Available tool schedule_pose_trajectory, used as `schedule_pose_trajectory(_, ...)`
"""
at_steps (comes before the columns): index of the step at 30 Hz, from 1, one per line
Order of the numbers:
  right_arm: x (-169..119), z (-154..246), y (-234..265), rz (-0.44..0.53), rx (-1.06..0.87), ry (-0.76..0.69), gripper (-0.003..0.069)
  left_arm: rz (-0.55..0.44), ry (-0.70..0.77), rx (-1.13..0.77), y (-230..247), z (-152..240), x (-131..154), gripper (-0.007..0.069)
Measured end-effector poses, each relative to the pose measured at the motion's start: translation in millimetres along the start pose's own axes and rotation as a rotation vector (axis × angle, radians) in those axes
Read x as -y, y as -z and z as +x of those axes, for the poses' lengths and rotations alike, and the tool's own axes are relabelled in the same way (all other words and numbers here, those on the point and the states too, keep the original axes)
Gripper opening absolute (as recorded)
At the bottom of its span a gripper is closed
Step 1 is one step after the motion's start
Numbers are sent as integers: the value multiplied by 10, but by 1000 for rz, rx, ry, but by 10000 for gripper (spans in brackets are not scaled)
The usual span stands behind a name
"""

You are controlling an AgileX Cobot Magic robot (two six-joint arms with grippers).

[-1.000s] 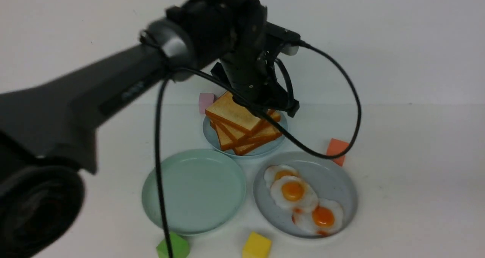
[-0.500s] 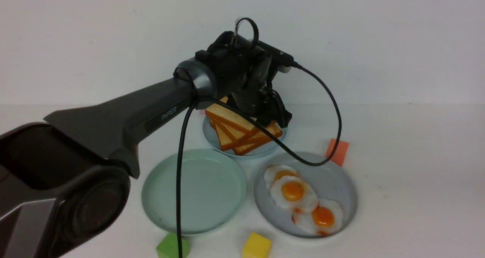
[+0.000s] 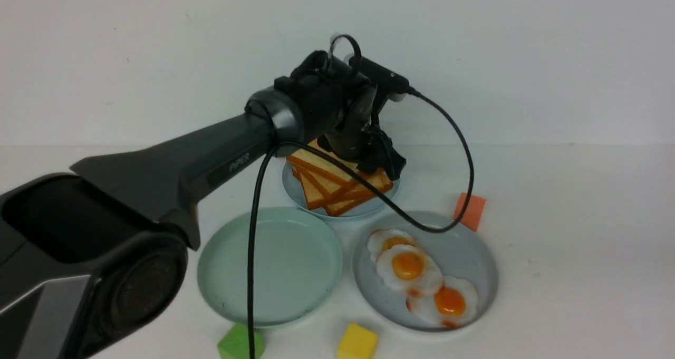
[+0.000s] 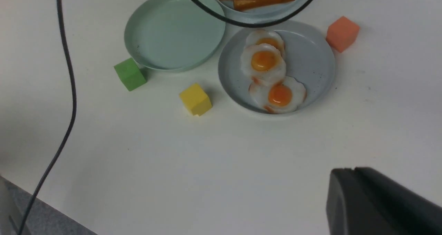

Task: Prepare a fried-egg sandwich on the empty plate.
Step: Use the left arm to grab a slice of bread

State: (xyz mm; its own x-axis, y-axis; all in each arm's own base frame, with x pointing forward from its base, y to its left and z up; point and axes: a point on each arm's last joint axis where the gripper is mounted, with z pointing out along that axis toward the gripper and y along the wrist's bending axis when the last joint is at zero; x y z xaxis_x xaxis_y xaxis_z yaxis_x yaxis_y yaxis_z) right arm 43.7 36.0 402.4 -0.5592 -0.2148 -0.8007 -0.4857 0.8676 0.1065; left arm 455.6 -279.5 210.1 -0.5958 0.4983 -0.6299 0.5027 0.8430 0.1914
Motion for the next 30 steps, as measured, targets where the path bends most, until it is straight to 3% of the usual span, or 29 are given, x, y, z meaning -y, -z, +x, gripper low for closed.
schedule_pose_trajectory(10, -4, 11, 0, -4, -12, -1, 57, -4, 18, -12, -103, 47, 8, 335)
schedule_pose_trajectory(17, -4, 13, 0, -4, -14, -1, 64, 7, 37, -29, -100, 56, 2, 72)
schedule_pose_trajectory(19, -4, 13, 0, -4, -14, -1, 66, 8, 37, -33, -100, 59, 3, 38)
schedule_pose_trajectory(30, -5, 13, 0, -5, -14, -1, 67, 5, 46, -9, 358, -124, -95, 38)
